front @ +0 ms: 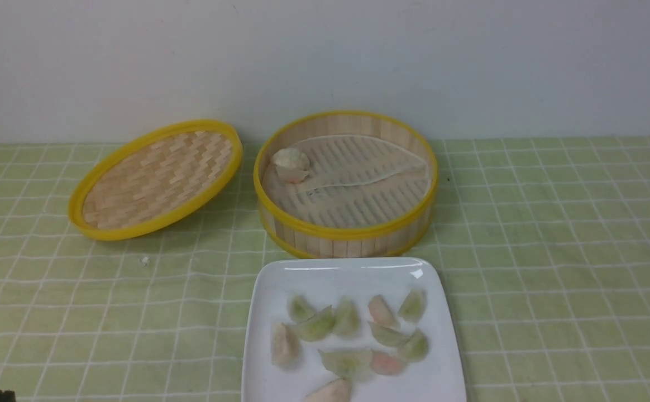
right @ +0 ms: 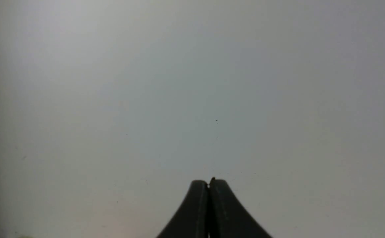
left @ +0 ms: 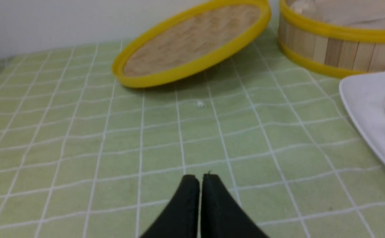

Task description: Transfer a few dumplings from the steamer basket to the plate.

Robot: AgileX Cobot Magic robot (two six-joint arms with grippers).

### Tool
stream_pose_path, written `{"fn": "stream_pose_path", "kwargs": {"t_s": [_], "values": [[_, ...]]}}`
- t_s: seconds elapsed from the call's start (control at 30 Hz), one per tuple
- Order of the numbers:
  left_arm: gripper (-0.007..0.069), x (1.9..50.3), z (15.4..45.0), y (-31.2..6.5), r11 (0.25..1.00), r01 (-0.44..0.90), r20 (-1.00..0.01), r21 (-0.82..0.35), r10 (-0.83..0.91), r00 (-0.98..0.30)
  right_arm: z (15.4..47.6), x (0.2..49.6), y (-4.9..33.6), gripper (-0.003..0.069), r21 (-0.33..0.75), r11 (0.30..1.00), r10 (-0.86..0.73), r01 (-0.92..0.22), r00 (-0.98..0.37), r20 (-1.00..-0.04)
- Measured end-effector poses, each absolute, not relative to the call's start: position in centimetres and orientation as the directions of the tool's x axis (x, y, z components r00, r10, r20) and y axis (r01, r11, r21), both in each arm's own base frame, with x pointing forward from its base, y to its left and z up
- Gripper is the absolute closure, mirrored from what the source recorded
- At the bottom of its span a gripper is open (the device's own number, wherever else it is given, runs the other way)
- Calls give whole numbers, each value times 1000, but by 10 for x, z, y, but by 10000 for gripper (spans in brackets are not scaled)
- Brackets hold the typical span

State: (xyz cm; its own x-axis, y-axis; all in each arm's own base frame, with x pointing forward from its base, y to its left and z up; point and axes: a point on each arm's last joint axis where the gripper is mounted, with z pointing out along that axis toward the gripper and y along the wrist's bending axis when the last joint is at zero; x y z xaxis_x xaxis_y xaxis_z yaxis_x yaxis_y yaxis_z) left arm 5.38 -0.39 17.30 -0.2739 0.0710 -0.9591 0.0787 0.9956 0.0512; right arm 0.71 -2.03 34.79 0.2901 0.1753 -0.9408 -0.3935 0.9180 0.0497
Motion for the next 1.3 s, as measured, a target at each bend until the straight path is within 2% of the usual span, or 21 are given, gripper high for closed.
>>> {"fn": "stream_pose_path", "kwargs": {"t_s": [1.1,1.17,1.3], "values": [[631,52,170,-4,996,78,-952,47,68,-299,348,7,-20,673,40,920,166,-390,294,-941],[631,53,170,-4,996,78,-952,48,69,-298,347,7,-19,673,56,913,182,-404,280,-943],[631,52,170,-4,996,78,-952,48,69,-299,342,6,-13,673,209,837,317,-506,137,-938]]}}
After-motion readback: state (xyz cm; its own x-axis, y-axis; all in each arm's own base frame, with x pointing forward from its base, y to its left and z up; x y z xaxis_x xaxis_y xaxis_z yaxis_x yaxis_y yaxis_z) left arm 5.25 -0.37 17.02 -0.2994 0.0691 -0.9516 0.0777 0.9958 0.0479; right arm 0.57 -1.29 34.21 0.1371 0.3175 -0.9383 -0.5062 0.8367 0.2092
